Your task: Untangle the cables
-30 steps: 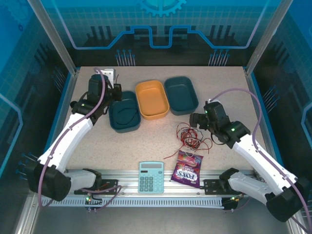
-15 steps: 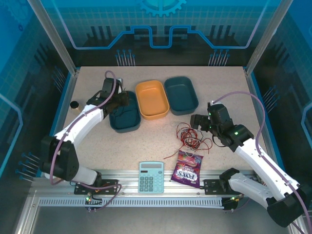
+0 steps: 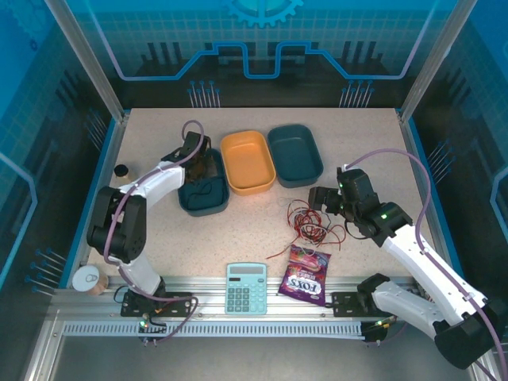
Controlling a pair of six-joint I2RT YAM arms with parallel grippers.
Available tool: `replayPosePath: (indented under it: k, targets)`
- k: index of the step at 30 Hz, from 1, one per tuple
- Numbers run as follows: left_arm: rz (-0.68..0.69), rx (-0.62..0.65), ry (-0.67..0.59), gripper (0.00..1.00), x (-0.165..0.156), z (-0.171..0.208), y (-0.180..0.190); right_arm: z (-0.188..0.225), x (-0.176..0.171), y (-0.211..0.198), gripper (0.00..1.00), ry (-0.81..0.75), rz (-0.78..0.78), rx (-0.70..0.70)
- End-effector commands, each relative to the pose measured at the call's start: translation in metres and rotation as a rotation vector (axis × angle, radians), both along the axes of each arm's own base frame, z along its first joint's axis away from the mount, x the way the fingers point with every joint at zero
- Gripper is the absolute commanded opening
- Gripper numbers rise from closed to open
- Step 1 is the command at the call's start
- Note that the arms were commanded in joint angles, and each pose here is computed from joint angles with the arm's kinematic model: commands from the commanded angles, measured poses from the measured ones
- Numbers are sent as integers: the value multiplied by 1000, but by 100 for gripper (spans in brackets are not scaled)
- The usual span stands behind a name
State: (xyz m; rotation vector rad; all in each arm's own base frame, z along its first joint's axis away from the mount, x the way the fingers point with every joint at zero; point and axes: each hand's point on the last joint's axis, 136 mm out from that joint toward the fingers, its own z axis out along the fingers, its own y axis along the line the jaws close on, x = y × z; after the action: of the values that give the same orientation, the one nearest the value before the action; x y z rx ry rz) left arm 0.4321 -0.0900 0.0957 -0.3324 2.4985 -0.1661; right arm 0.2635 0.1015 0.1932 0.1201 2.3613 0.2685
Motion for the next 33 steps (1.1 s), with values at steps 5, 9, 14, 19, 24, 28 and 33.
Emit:
replayPosePath:
  k: [5,9,14,19,24,28,33]
  targets:
    - [45,2,-32,40,6,24,7,-11,0,1,91,39,0,12]
    - [69,23,-45,52,-2,35,15,-15,1,4,89,52,11,10]
    - [87,35,-53,57,-10,42,21,-18,4,7,89,65,14,9]
    - [81,-11,-74,73,-21,54,17,-19,5,10,87,78,26,7]
    - [64,-83,-142,99,-36,82,12,-24,4,14,78,106,41,-18]
    - [48,-150,-219,99,-52,105,8,-25,6,26,73,135,76,-47]
    - [11,-256,-300,99,-76,122,-1,-36,-7,18,60,257,46,-144]
